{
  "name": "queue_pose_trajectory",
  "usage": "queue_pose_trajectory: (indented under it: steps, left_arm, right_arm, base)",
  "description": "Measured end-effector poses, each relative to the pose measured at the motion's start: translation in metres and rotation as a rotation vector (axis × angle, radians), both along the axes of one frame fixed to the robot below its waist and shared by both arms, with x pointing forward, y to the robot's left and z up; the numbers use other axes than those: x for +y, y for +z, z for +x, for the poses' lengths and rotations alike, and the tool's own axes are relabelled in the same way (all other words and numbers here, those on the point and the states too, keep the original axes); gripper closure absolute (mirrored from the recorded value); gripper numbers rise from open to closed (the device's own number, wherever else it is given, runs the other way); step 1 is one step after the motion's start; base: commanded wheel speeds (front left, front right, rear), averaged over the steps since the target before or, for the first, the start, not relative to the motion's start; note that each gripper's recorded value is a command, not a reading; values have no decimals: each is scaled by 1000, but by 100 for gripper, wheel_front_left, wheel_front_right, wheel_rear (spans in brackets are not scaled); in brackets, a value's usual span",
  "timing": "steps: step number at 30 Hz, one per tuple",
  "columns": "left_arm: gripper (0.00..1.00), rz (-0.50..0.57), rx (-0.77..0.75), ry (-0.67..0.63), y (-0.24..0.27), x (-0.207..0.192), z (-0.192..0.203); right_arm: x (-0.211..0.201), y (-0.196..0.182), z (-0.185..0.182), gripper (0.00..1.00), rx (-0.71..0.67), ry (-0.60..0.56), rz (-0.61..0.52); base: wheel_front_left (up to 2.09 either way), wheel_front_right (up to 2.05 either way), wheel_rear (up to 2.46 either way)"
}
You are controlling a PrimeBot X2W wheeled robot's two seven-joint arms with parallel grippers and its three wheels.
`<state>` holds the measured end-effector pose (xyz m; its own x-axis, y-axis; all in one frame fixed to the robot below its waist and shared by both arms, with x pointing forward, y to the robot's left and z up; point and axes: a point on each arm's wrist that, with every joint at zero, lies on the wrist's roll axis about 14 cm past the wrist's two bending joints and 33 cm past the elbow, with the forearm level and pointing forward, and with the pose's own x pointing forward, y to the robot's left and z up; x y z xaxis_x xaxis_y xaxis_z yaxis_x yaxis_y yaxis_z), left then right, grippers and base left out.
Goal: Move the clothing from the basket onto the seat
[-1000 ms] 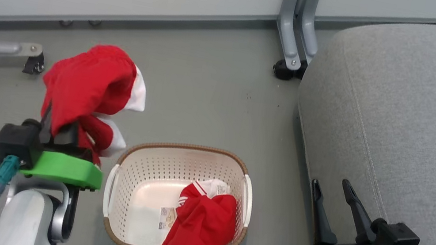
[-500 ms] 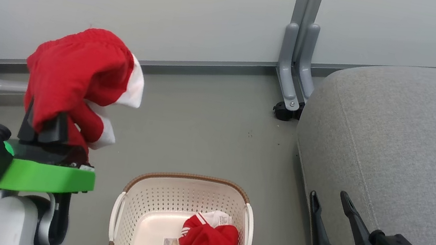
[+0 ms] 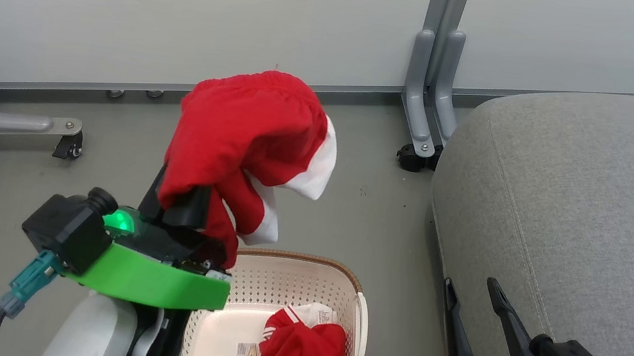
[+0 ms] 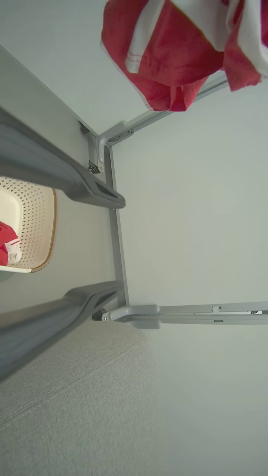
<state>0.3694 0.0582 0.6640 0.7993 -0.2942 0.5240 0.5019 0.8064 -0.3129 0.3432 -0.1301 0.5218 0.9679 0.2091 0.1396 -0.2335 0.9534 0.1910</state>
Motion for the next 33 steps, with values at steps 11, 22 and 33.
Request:
queue_pose_trajectory:
  steps: [11,22,33]
  left_arm:
    - [100,-11,11,-31,0,-12,1]
    - [100,-16,25,-31,-3,-11,2]
    - [100,0,51,-52,-13,-17,7]
  right_arm:
    - [-4,-1,-2,0,2,-11,-1]
    - [-3,0,-2,0,1,-9,-5]
    - [3,-3,-2,0,3,22,-42]
  base:
    - [0,0,0]
    - [0,0,0]
    - [0,0,0]
